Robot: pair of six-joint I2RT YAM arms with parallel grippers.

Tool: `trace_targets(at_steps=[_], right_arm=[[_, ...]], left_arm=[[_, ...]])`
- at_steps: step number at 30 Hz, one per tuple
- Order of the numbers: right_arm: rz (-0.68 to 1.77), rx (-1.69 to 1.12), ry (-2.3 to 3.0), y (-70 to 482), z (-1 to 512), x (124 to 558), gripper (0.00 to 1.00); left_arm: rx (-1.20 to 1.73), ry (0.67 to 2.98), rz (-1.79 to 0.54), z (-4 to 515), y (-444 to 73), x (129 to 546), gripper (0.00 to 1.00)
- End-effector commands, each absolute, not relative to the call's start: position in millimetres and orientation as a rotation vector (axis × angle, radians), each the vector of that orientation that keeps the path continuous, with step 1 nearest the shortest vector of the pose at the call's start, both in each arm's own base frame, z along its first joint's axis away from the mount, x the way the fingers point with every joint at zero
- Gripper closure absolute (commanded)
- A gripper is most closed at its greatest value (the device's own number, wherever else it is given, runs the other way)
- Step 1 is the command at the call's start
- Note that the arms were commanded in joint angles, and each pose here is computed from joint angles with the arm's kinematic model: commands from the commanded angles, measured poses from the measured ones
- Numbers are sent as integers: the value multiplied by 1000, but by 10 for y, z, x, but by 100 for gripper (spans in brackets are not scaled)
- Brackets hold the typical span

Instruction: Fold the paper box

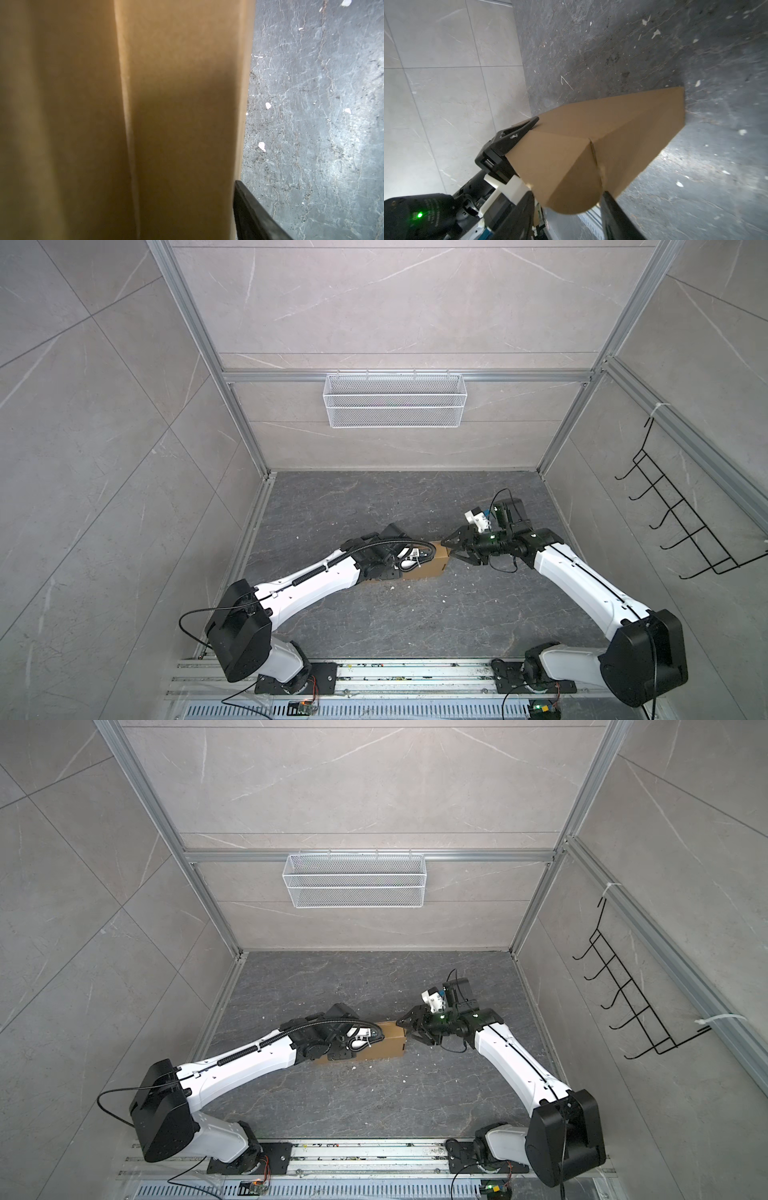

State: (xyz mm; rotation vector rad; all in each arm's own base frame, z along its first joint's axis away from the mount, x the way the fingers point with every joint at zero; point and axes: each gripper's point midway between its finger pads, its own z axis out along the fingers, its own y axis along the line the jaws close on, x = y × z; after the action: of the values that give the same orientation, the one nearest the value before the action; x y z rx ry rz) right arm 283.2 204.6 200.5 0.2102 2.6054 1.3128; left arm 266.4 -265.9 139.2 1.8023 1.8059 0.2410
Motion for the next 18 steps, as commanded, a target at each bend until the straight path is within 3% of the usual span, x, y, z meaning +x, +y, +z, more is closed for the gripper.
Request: trace_targets(at_steps=[1, 10, 18], right_arm=[[1037, -48, 2594, 1826, 2168, 2825, 46], [615, -308, 2537, 1640, 2216, 2699, 57], [468, -450, 2510, 1936, 2202, 2713, 60]], left_arm=[[1919, 1873, 230, 1032, -2569, 2515, 38], [1920, 1874, 213, 1061, -2598, 2511, 38], [1935, 1881, 198, 1043, -2624, 2506, 38]])
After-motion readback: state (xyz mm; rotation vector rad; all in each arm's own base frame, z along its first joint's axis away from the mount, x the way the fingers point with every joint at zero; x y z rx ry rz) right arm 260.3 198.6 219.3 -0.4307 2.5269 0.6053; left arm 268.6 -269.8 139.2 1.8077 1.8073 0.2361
